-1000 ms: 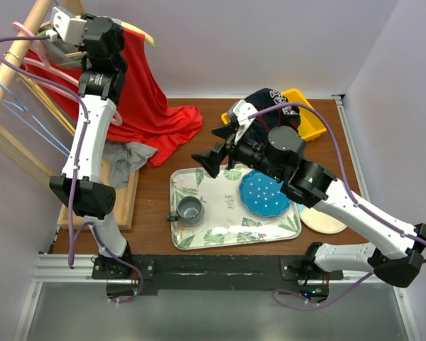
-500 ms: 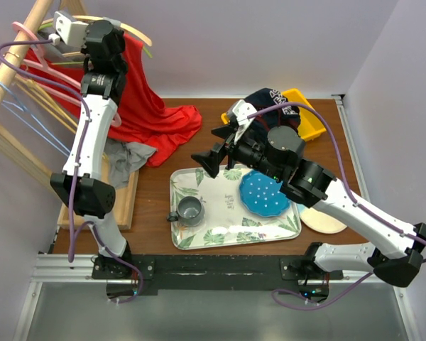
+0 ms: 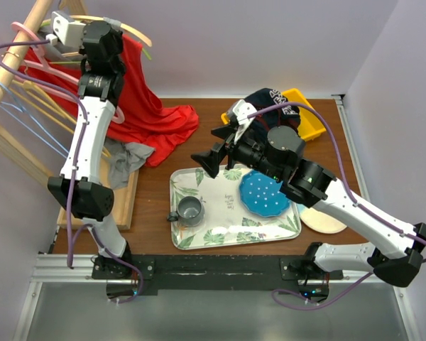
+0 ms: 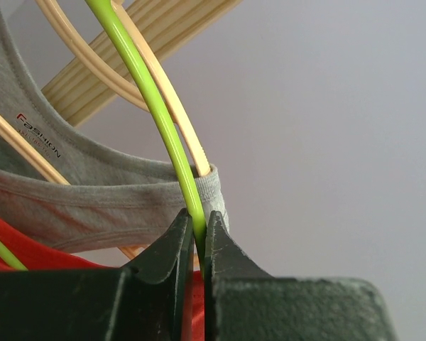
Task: Remove the tank top from the hanger
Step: Pick up the hanger from the clothesline.
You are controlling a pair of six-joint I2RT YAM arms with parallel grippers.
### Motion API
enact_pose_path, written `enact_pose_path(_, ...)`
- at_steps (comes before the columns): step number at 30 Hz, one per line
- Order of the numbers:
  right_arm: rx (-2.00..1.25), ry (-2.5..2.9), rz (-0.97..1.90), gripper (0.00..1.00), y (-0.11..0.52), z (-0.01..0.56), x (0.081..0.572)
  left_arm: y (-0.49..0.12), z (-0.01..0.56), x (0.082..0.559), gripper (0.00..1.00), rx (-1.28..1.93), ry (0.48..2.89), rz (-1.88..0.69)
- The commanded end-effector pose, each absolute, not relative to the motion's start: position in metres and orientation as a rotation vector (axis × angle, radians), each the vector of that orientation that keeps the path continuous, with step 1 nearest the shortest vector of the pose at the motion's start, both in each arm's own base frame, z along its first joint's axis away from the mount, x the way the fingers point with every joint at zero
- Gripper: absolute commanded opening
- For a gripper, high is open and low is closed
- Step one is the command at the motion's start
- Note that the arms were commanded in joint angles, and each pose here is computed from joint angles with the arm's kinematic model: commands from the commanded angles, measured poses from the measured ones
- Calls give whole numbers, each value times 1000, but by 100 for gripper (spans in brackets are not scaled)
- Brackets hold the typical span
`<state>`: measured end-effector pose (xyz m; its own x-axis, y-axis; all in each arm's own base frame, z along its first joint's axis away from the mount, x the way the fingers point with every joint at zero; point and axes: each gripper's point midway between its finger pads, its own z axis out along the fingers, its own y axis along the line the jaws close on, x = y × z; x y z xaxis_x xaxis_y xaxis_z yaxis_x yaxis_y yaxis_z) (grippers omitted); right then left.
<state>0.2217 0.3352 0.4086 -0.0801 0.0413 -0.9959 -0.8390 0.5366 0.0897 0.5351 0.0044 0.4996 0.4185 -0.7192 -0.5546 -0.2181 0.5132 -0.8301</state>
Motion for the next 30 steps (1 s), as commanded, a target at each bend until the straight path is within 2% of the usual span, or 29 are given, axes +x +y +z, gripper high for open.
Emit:
enact_pose_path(1,-701,1426,903,95,341,430,219,16,557,496,0,-939,1035,-384)
enact_pose_path(5,-698,1433,922,95,343,431,216,13,559,493,3,-926,1047,-392)
enact_pose_path(6,-694,1430,926,95,343,433,216,13,557,494,0,-924,1053,-394)
enact_pose_path(30,-677,1438,885,95,352,453,232,-23,570,470,0,-844,1116,-630)
